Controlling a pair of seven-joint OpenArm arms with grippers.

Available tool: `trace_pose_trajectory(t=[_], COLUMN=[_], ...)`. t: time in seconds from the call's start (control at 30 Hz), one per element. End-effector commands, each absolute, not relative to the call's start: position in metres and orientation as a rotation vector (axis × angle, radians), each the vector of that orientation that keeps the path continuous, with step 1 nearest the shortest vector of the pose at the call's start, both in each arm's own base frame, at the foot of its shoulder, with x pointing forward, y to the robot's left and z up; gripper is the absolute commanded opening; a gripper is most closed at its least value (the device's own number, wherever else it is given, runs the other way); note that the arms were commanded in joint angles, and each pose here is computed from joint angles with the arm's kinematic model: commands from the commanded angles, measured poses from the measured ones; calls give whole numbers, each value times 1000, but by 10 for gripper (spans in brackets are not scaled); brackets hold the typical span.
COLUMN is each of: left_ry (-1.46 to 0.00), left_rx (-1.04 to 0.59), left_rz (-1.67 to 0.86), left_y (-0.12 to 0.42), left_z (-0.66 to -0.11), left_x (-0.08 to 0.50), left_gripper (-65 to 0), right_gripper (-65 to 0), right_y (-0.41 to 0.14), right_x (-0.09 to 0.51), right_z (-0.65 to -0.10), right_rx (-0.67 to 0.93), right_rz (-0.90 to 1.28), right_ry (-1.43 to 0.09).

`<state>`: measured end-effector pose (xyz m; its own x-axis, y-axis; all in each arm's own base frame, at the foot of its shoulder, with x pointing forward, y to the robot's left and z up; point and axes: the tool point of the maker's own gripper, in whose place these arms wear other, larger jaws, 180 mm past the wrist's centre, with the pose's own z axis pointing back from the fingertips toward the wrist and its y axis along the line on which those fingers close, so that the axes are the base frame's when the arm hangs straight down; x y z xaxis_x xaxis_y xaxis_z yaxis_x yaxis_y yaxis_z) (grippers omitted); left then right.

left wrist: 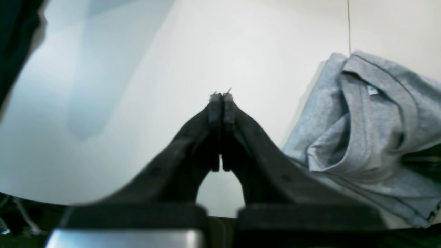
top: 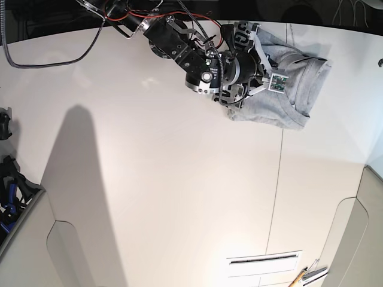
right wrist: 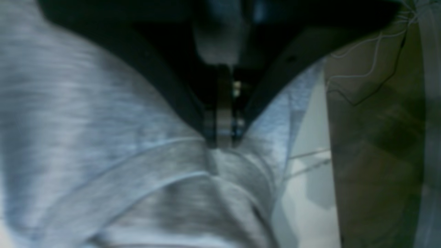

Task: Fold the T-shirt properly
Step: 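Drag the folded shirt with the right gripper to the table corner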

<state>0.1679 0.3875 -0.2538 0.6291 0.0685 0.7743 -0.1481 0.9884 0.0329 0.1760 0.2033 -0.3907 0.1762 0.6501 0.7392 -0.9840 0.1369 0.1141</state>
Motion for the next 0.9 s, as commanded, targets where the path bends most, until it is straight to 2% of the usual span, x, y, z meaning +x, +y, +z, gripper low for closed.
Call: trace_pose_trajectory(t=[0.0, 0.17, 0.33, 0.43, 0.6, 0.87], left_ry=[-925, -941, -949, -950, -973, -996], left_rx=[95, 48, 35, 34, -1, -33], left_rz=[109, 140, 139, 139, 139, 136], left_y=[386, 377, 375, 375, 370, 365], left_z=[-243, -248, -247, -247, -244, -240], left_x=[173, 171, 172, 172, 175, 178], left_gripper=[-650, -650, -650, -650, -650, -650], right_gripper=[-650, -650, -650, -650, -650, -650], right_y=[212, 187, 142, 103, 39, -66], right_x=[183, 188, 220, 255, 293, 315], right_z=[-382, -433, -463, -469, -473, -479], right_rx=[696, 576, 405, 302, 247, 202], right_rz=[1283, 1216, 963, 768, 445, 39], right_ry=[-643, -514, -428, -432, -427, -415])
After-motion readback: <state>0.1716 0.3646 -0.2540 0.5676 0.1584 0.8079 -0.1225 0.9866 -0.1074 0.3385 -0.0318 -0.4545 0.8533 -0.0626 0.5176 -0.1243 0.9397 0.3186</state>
